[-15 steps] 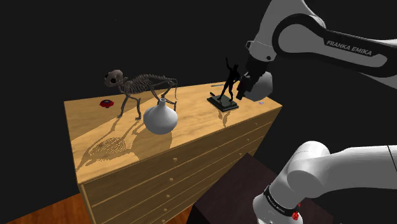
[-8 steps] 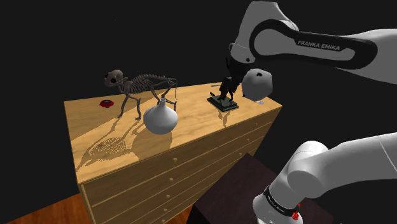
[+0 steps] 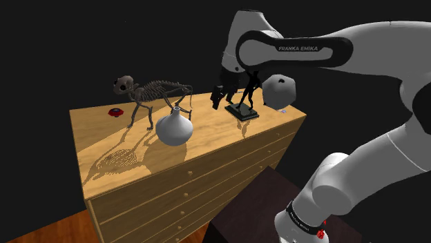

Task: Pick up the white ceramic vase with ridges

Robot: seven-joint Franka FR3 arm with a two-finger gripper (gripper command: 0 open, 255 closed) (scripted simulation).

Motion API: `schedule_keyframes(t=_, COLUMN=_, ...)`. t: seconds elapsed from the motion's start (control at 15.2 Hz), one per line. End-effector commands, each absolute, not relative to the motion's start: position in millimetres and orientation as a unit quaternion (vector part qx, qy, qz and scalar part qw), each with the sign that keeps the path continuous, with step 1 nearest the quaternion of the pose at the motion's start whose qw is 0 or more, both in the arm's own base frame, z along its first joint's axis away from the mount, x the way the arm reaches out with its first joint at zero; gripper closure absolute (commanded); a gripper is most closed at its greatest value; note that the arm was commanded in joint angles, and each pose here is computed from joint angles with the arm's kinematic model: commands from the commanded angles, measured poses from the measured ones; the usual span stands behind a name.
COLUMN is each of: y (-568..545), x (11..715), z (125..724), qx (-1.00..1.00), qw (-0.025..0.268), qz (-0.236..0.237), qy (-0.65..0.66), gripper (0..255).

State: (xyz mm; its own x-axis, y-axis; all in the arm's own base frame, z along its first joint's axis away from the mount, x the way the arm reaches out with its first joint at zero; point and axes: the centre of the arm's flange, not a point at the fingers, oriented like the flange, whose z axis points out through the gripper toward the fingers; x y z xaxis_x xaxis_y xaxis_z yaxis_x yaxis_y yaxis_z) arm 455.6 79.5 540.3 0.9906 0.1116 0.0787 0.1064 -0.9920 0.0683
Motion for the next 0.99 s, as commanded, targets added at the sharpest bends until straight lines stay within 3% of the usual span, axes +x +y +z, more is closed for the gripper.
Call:
schedule_keyframes(t=0.0, y=89, x=478, z=532, qx=0.997, qw=0.028, qz=0.042, qy=0.054, gripper=0)
schedule_keyframes(t=0.92, y=160, x=621, z=471, qx=0.998, qw=0.007, qz=0.048, qy=0.051, gripper=0)
